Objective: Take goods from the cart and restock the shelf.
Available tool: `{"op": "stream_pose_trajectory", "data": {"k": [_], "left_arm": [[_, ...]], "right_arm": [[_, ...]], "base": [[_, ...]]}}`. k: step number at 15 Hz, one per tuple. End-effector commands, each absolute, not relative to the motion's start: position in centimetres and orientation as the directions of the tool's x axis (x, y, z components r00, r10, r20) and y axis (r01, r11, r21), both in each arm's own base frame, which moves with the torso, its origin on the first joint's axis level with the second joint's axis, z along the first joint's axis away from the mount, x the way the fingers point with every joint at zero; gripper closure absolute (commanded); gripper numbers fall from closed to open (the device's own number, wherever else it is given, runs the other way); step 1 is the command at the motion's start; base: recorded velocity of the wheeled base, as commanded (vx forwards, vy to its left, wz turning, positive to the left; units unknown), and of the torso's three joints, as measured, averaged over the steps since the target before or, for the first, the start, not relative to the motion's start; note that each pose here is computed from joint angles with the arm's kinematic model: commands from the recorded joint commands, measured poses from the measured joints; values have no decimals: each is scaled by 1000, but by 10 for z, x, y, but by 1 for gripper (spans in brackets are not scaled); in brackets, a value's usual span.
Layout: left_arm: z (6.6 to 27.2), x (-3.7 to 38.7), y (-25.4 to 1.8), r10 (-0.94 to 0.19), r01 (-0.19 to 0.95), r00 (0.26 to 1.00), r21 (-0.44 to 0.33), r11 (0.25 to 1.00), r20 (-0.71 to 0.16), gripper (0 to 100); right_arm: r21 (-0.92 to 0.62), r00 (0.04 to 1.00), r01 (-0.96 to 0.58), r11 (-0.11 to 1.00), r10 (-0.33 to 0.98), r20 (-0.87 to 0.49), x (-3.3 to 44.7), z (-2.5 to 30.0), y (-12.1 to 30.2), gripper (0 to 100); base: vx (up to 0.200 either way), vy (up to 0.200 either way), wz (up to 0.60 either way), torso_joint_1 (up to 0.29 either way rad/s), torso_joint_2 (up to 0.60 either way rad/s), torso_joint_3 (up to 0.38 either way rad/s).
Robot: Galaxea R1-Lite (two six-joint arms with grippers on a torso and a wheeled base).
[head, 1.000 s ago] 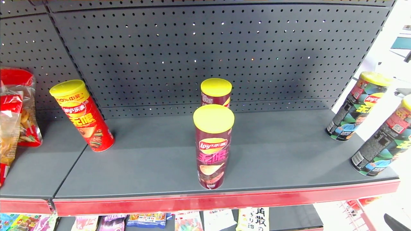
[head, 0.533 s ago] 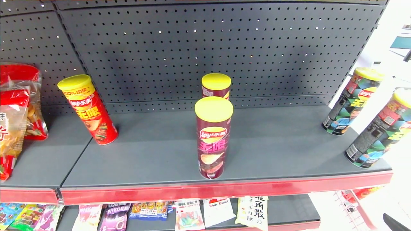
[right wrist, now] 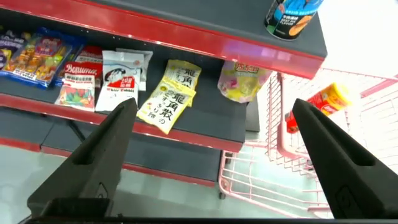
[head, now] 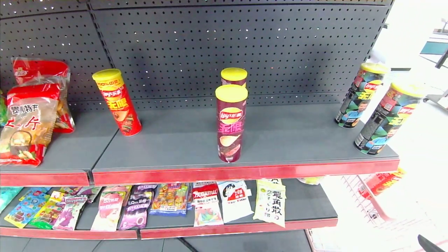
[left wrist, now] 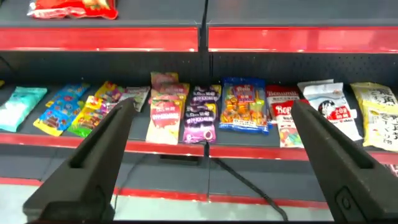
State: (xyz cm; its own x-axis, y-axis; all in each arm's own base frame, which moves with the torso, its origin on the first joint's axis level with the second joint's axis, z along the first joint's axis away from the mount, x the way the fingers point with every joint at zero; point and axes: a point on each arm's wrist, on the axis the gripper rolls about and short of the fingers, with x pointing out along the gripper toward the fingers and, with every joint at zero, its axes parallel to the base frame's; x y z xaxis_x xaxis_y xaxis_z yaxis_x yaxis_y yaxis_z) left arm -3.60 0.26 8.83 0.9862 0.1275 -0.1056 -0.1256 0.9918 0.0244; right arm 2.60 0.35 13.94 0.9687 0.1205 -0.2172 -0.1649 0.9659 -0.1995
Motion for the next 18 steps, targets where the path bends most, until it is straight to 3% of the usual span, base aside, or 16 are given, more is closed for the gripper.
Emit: {"op": "stream_pose_trajectory", "data": {"k": [1, 2, 18], "left_arm": [[88, -36, 3, 132, -130, 986, 20, 991, -106, 0], [88, -36, 3, 135, -136, 985, -7, 991, -106, 0], [88, -36, 3, 133, -137, 985, -30, 990, -106, 0]], "right_arm": [[-199, 968, -166, 966, 121, -220, 26, 139, 4, 0], [-204, 968, -167, 965, 121, -222, 27, 139, 4, 0], [-207, 955, -188, 960, 129, -266, 27, 128, 4, 0]], "base": [[0, 0, 0, 0, 0, 0], [0, -200, 0, 17, 12, -7], [0, -200, 0, 5, 3, 2]]}}
